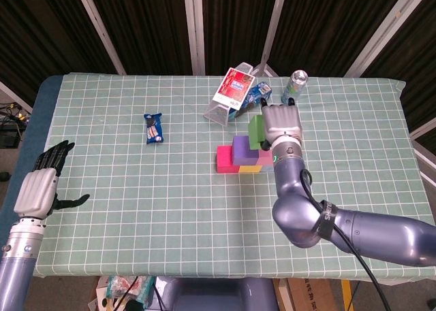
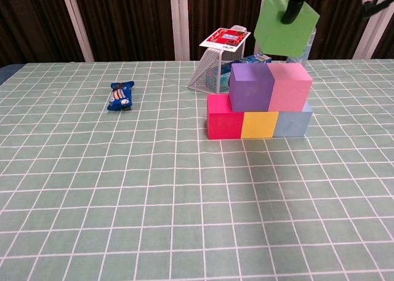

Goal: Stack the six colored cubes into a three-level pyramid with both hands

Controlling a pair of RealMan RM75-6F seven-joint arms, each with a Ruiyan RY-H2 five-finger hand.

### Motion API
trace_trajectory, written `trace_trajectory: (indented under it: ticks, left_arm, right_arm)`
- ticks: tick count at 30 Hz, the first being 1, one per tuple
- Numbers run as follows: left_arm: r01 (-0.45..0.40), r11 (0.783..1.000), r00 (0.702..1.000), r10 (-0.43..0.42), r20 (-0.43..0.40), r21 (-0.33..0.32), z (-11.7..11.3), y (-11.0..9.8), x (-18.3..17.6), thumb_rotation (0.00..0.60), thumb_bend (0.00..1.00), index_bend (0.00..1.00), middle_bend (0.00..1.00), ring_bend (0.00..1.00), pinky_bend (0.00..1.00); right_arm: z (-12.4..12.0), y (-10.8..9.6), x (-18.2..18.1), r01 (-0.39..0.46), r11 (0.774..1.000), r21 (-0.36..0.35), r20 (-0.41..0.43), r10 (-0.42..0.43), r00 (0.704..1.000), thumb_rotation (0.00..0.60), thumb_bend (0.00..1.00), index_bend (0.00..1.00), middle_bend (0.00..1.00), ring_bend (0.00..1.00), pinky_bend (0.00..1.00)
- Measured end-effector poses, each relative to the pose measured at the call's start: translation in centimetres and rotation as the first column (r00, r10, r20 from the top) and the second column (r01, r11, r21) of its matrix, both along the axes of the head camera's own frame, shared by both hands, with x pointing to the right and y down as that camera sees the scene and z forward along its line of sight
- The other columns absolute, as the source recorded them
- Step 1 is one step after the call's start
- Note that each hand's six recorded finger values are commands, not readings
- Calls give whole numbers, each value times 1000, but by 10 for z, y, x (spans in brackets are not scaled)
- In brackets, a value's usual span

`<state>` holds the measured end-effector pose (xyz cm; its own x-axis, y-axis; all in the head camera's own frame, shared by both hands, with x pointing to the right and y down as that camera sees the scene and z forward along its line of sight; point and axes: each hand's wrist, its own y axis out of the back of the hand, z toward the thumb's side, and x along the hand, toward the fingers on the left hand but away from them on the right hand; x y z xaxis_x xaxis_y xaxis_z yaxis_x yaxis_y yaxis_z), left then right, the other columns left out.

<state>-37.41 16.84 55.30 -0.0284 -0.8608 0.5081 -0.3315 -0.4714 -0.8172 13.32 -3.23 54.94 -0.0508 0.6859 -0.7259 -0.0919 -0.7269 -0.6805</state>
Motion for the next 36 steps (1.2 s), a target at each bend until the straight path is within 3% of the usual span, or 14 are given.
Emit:
trace_trajectory:
  ticks: [15,36]
  left_arm:
    - [7,1000,1000,-7,-4,-8,2,0,-3,600,109,0,0,0,8]
    - [15,1000,1000,-15,-7,-10,3,0,-4,600,109,0,0,0,8]
  right_arm:
    - [21,9,1,-2,999,-44,-72,-1,997,600,323,66,399,281,0]
    - [29,12,-9,-6,998,-59,-71,2,997,600,323,66,399,281,0]
